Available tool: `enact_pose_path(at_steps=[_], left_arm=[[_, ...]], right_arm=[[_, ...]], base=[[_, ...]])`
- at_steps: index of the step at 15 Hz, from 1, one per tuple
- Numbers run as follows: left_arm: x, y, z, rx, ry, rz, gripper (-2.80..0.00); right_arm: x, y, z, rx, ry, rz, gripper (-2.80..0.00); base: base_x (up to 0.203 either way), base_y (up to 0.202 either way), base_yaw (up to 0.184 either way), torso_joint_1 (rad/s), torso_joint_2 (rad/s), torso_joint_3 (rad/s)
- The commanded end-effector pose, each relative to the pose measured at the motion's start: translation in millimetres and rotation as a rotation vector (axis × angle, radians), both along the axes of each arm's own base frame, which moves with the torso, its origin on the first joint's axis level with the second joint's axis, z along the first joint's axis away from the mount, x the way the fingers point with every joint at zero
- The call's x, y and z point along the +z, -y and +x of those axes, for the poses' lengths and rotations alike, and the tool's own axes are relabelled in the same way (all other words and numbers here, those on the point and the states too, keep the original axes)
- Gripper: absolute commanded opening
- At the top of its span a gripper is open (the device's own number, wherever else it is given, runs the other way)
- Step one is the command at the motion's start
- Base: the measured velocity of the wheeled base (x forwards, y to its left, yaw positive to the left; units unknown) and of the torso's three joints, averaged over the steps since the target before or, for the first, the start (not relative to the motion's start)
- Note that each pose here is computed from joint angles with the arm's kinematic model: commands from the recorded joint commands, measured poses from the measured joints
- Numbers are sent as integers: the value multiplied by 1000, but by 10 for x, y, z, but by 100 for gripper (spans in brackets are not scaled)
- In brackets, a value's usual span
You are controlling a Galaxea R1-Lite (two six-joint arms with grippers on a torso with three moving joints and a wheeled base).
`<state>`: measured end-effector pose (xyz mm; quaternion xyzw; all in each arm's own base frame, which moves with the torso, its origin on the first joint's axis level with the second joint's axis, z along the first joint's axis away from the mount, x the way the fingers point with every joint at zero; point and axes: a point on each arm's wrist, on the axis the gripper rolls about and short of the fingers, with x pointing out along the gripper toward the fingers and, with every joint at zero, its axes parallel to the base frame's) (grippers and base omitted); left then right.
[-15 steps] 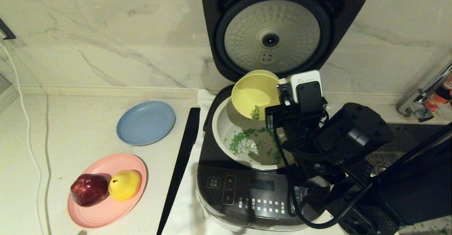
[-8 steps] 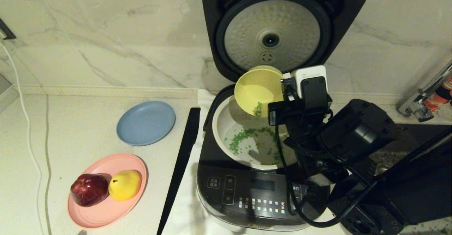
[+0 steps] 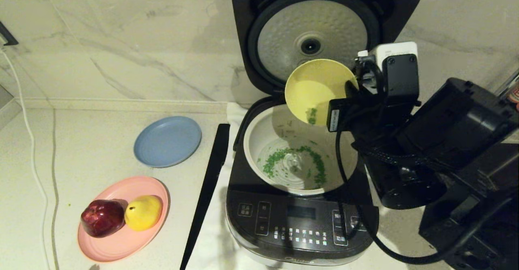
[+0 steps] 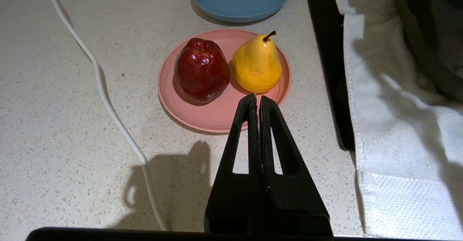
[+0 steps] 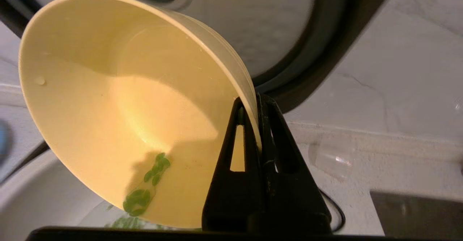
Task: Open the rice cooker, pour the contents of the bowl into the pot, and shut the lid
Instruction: Pour the water from the bowl into the rice cooker, then fill a bowl with water from the tap
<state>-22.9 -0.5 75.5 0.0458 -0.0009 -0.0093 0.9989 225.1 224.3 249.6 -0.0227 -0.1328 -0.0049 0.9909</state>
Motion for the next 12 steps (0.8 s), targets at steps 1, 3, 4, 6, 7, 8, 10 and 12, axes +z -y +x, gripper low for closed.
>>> enact_pose_path(at_steps=[1, 3, 4, 6, 7, 8, 10, 12], left_arm=[[-24, 0, 6, 0, -8, 0, -280], [-26, 0, 6, 0, -9, 0, -280], [-23, 0, 6, 0, -8, 0, -280], [-25, 0, 6, 0, -8, 0, -280], [-26, 0, 6, 0, -9, 0, -280], [-25, 0, 6, 0, -8, 0, -280], [-26, 0, 6, 0, -9, 0, -280], [-22, 0, 5, 0, -7, 0, -280]], right_arm=[[318, 207, -201, 16, -33, 59, -280], [424, 327, -324, 40, -121, 90, -280], [461, 393, -386, 51, -177, 108, -280], [513, 558, -542, 85, -299, 133, -280], [545, 670, -648, 121, -367, 151, -280], [568, 779, -742, 153, -439, 173, -280], [590, 1021, -893, 182, -586, 215, -280], [600, 1311, -1014, 212, -691, 274, -280]], base=[[0, 0, 0, 0, 0, 0], [0, 0, 0, 0, 0, 0], [0, 0, 0, 0, 0, 0], [0, 0, 0, 0, 0, 0], [0, 0, 0, 0, 0, 0], [0, 0, 0, 0, 0, 0], [0, 0, 0, 0, 0, 0], [0, 0, 0, 0, 0, 0]])
